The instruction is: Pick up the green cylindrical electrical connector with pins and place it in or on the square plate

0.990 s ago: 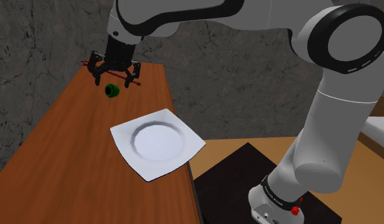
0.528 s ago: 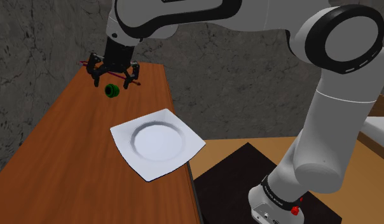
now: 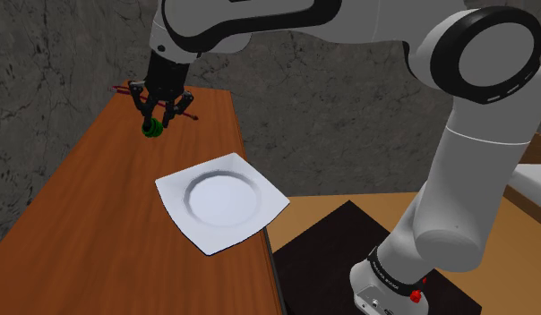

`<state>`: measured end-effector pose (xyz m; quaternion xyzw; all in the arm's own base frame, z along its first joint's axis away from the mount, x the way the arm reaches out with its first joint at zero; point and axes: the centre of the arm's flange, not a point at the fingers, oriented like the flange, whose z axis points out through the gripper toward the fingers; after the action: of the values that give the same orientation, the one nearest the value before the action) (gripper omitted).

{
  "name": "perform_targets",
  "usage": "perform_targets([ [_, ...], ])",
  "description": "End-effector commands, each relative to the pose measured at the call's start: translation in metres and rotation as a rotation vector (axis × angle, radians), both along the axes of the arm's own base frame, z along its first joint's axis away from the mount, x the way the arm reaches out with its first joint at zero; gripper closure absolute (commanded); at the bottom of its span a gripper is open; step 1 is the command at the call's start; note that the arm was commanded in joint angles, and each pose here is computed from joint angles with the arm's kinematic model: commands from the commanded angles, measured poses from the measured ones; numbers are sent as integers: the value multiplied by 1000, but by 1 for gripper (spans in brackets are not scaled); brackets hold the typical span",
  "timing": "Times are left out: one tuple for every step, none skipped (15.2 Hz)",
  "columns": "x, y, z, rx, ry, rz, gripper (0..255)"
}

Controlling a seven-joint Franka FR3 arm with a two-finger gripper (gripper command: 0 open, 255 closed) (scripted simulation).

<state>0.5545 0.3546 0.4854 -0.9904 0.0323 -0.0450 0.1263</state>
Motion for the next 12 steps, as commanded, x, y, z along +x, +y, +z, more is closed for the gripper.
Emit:
perform_targets([
  [0, 1, -2, -1, 4, 1, 255],
  [0, 1, -2, -1, 4, 1, 255],
  [0, 0, -3, -1, 4, 1, 255],
  [0, 0, 2, -1, 4, 1, 255],
  [0, 0, 8, -1, 4, 1, 255],
  [0, 0, 13, -1, 4, 1, 255],
  [0, 0, 18, -1, 4, 1, 255],
  [0, 0, 24, -1, 4, 1, 255],
  [0, 0, 29, -1, 4, 1, 255],
  [0, 0, 34, -1, 4, 1, 255],
  [0, 0, 39, -1, 4, 1, 255],
  [0, 0, 45, -1, 4, 1, 255],
])
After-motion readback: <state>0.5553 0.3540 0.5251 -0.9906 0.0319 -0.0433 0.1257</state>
